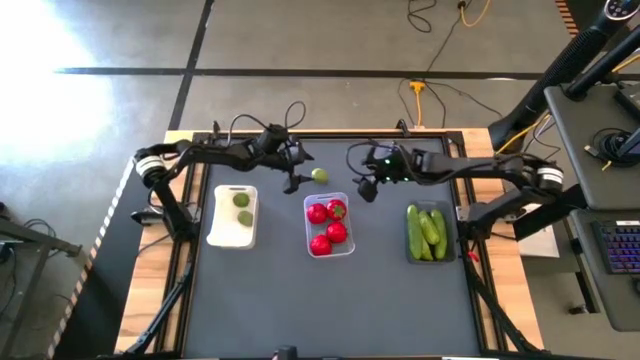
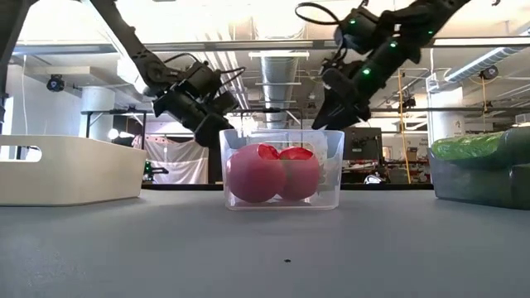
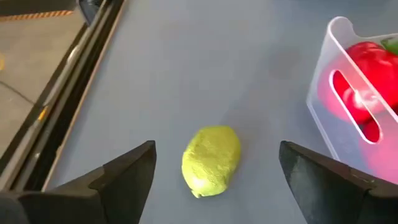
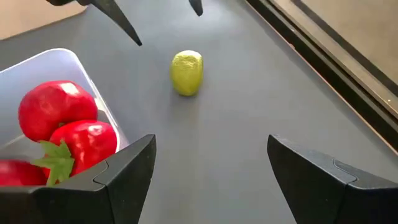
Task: Sort produce into baskets
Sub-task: Put the green lime into the white bin
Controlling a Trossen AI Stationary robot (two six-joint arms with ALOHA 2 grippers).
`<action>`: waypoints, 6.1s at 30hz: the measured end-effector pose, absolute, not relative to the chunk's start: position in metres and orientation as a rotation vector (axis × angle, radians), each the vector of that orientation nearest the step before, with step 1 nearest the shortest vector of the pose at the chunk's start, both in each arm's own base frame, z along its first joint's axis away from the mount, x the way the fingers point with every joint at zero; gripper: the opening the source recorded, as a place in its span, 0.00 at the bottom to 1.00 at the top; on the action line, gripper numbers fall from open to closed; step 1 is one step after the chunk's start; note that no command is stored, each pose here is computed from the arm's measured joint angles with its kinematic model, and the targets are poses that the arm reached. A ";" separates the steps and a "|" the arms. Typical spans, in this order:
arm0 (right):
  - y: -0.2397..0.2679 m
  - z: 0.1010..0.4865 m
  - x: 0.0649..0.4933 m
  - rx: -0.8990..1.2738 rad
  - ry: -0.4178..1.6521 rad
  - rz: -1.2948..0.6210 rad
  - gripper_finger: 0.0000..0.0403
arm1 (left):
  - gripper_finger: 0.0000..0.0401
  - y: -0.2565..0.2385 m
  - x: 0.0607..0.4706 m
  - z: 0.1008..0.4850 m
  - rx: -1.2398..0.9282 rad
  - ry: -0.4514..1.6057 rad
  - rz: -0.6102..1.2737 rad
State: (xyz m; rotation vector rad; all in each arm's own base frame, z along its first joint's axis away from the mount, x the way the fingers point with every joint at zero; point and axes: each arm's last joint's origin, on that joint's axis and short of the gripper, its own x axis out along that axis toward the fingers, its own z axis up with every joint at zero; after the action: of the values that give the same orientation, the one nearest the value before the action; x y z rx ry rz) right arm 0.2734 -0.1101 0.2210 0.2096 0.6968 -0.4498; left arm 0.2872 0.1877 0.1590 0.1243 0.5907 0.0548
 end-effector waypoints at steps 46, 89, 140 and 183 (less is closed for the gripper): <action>-0.095 0.199 0.271 0.271 0.646 -0.432 0.73 | 0.35 0.181 0.338 0.162 0.258 0.762 0.048; 0.067 0.228 0.284 0.111 0.770 0.087 0.61 | 0.36 0.015 0.164 0.193 -0.272 1.643 0.715; 0.089 0.269 0.287 -0.145 0.691 0.062 0.79 | 0.69 0.024 0.201 0.184 0.022 1.848 0.700; 0.062 0.250 0.290 -0.043 0.706 -0.050 0.88 | 0.76 0.267 0.133 0.216 -0.757 1.152 1.262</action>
State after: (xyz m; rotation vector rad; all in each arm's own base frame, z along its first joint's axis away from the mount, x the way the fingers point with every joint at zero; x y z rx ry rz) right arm 0.2897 0.0620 0.2498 -0.0430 0.7060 -0.0498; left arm 0.1329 0.2671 0.2160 -0.7569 1.1518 1.2618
